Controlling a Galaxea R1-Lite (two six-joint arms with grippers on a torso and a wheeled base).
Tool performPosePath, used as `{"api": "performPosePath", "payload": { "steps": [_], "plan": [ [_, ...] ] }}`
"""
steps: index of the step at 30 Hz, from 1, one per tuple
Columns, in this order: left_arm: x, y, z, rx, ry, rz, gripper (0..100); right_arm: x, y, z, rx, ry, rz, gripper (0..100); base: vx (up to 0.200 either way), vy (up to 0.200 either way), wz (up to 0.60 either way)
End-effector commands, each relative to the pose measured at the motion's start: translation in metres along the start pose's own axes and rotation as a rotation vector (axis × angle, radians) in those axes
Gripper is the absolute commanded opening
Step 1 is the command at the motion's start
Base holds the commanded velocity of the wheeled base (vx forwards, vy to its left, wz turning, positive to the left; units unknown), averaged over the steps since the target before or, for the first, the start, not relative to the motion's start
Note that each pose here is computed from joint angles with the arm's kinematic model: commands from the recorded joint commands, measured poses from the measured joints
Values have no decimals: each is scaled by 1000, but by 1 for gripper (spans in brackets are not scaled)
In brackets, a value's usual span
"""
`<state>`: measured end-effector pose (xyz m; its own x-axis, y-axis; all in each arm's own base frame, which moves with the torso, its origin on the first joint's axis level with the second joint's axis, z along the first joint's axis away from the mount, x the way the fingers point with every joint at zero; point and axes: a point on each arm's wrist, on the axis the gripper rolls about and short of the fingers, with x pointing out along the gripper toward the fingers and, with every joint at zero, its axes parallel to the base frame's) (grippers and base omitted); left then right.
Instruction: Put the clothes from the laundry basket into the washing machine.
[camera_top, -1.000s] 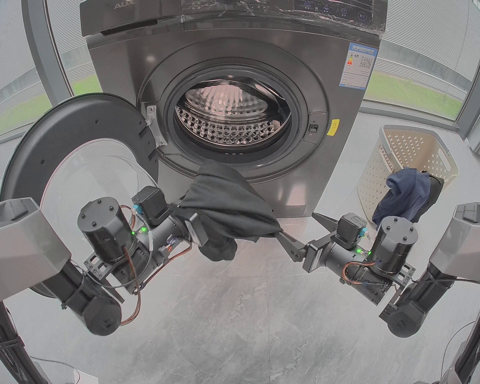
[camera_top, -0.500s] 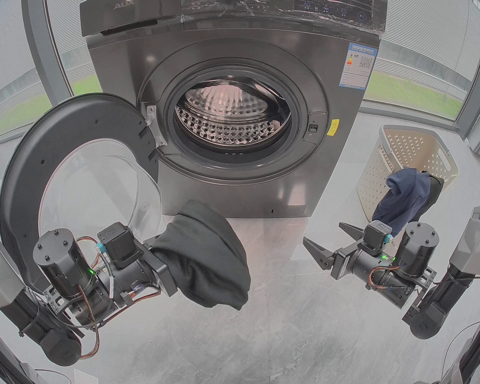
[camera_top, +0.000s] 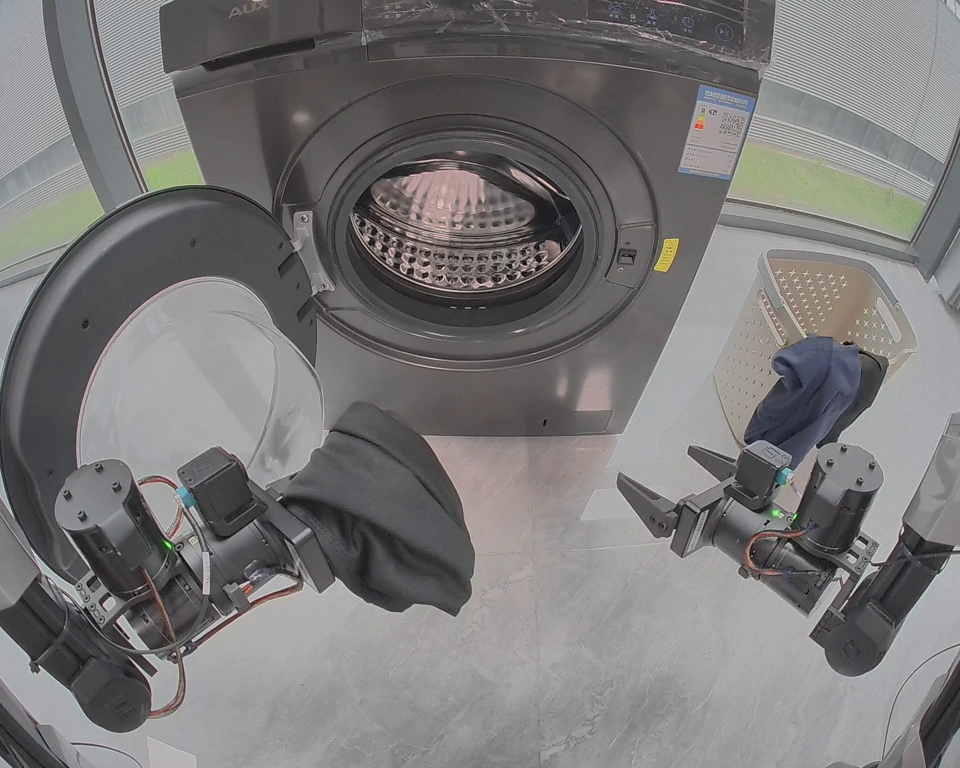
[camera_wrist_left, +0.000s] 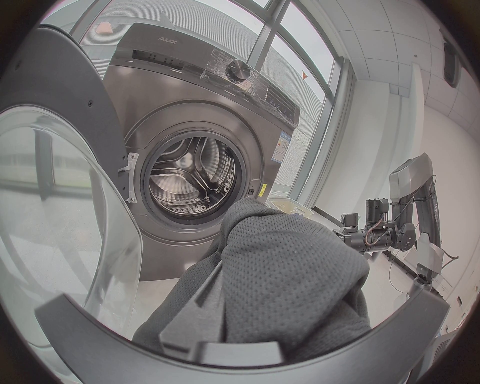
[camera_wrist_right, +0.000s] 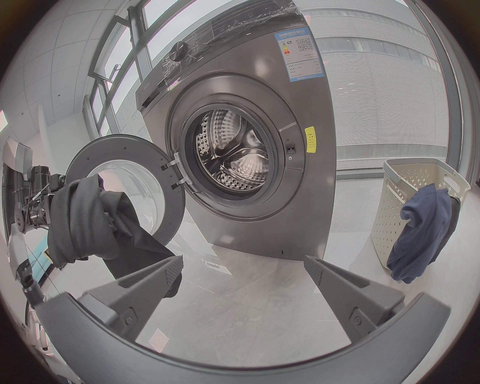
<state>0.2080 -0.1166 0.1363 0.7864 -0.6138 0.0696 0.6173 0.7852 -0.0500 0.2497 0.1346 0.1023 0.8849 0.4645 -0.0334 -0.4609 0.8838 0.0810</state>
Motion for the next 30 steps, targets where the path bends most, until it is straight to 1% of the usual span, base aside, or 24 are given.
{"api": "performPosePath", "payload": {
  "steps": [1,4,8,24,26,30],
  "plan": [
    [0,0,0,-1,0,0,0,0,0,-1,0,4,3,100,0,0,0],
    [1,0,-1,-1,2,-2,0,0,0,-1,1,5,2,100,0,0,0],
    [0,-1,-2,-2,8,-6,0,0,3,-1,1,4,12,100,200,0,0],
    [3,-1,-8,-5,29,-9,0,0,4,-2,1,6,13,100,200,0,0],
    [3,-2,-9,-6,34,-12,0,0,6,-2,2,7,22,100,200,0,0],
    [4,-3,-9,-6,34,-18,0,0,7,-2,0,5,22,100,200,0,0]
  ]
}}
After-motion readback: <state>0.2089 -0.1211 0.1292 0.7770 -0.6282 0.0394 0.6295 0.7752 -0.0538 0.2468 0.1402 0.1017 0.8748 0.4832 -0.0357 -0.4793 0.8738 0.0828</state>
